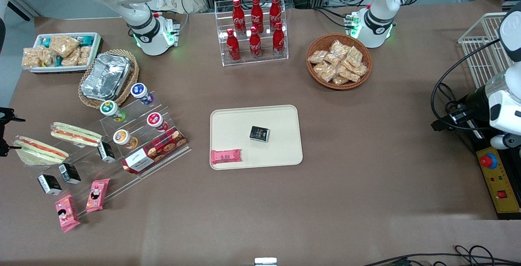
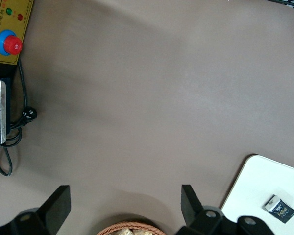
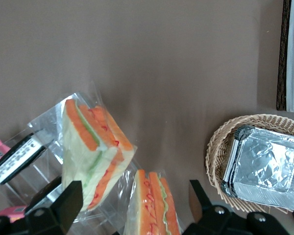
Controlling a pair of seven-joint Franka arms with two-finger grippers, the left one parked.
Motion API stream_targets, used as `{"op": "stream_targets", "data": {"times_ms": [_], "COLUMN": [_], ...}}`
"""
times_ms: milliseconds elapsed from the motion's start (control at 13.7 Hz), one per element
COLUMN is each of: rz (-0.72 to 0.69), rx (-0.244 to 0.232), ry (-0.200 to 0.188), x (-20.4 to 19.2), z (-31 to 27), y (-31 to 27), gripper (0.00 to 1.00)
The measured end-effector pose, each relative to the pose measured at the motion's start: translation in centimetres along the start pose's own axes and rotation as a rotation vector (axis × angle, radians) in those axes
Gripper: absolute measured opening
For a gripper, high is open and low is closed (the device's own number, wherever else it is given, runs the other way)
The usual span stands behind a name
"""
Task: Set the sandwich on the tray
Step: 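Lower the open right gripper onto the nearest wrapped sandwich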
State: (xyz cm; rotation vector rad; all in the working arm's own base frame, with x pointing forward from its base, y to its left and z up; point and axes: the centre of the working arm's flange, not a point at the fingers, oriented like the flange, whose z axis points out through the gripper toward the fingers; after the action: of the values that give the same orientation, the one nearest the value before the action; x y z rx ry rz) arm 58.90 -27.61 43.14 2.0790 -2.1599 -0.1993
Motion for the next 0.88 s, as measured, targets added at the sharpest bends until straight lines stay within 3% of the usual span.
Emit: {"op": "stream_targets", "data": {"times_ms": [220, 878], "rz": [0.012, 0.057], "rx": [0.032, 0.052], "ry": [-0.016, -0.024], "x": [0.0, 2.2], "z": [0.4, 2.2], "y": [-0.6, -0.7], "gripper": [0.94, 0.93]}}
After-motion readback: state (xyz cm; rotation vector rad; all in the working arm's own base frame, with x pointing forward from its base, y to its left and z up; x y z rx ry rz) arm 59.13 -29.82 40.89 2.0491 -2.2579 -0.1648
